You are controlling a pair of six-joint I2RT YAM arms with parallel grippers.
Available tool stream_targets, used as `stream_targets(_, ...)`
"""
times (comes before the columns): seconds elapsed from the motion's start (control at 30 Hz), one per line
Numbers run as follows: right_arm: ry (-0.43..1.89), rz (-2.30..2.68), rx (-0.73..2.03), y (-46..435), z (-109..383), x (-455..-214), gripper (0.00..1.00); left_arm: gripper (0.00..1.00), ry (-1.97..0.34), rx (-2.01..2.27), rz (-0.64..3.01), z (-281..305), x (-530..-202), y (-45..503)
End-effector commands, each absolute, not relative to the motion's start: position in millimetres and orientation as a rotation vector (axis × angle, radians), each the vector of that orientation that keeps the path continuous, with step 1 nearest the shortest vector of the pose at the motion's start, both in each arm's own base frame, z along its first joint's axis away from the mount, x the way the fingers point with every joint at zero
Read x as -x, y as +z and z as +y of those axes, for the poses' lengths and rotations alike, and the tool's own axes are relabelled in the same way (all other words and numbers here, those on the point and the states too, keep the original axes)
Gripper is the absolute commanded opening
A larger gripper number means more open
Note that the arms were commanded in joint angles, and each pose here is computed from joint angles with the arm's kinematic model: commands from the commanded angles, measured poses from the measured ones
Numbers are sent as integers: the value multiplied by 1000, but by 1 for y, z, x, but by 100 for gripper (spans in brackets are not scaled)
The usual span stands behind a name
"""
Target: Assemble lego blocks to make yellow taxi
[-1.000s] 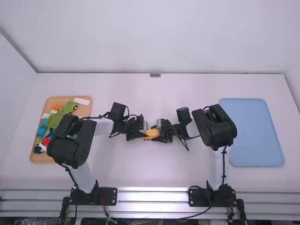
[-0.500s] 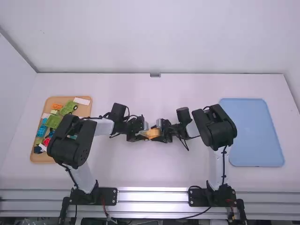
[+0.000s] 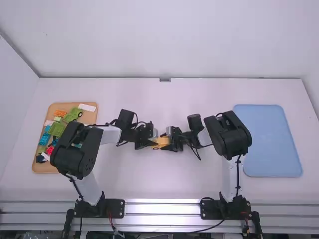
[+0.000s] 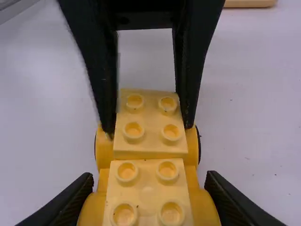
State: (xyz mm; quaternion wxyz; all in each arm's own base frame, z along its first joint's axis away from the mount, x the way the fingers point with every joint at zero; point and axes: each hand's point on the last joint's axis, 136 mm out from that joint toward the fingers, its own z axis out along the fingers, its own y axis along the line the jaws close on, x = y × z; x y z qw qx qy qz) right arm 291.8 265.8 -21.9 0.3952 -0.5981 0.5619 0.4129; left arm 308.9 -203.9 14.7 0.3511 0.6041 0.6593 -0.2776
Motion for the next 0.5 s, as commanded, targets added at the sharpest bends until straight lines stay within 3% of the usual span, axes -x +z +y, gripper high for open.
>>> stream_targets(0.0,1022,1494,1519,-35,264,-292,49,22,-755,-1567,1696,-209,-306,15)
stream_targets(0.2,1023,1494,1518,-35,264,-292,49,17,-755,-1568,1702,-208,-306,14)
stream_targets(0.23,1022,1494,1519,-35,264,-292,48,22,-756,-1568,1703,-209,-305,14)
stream_targets(0.3,1023,1494,1518,-35,264,-292,49,48,-761,-1568,1699,-209,-304,14)
stream_targets(0.37,1023,1495,1519,-35,264,-292,49,57,-775,-1566,1686,-210,-303,16)
stream_targets(0.47,1024,1497,1519,-35,264,-292,50,59,-808,-1560,1648,-214,-301,21)
